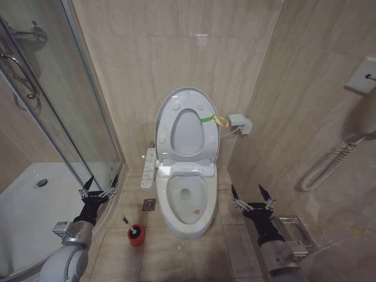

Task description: Open the toilet lid, clean the toilet bowl with a toilet brush, close the toilet lid, and flush.

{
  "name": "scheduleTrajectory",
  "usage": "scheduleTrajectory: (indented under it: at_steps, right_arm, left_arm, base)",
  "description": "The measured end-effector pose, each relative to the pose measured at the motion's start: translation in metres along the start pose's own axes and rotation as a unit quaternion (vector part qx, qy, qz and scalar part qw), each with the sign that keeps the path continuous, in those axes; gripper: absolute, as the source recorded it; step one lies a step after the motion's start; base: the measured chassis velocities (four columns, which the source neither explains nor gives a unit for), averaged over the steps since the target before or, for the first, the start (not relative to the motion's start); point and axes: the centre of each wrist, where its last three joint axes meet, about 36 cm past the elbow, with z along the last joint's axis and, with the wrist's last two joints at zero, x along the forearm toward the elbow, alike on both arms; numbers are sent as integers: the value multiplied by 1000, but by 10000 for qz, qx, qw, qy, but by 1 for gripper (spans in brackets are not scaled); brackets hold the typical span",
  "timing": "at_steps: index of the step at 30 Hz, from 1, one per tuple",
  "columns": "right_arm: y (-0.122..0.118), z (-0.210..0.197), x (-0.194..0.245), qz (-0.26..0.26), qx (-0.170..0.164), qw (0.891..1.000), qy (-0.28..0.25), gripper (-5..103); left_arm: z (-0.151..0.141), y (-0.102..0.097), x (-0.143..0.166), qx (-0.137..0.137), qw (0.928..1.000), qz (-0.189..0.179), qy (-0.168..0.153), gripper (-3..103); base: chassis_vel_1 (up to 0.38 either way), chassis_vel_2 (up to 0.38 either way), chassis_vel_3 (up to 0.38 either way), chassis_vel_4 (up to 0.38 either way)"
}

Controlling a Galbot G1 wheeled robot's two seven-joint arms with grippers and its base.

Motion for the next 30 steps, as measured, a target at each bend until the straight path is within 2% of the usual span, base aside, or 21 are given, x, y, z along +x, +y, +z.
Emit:
scheduleTrajectory:
  at_steps: [30]
  right_arm:
    - [0,0,0,0,0,10000,0,100]
  left_arm:
    - [0,0,0,0,10000,0,0,100]
  base:
    - [0,0,0,0]
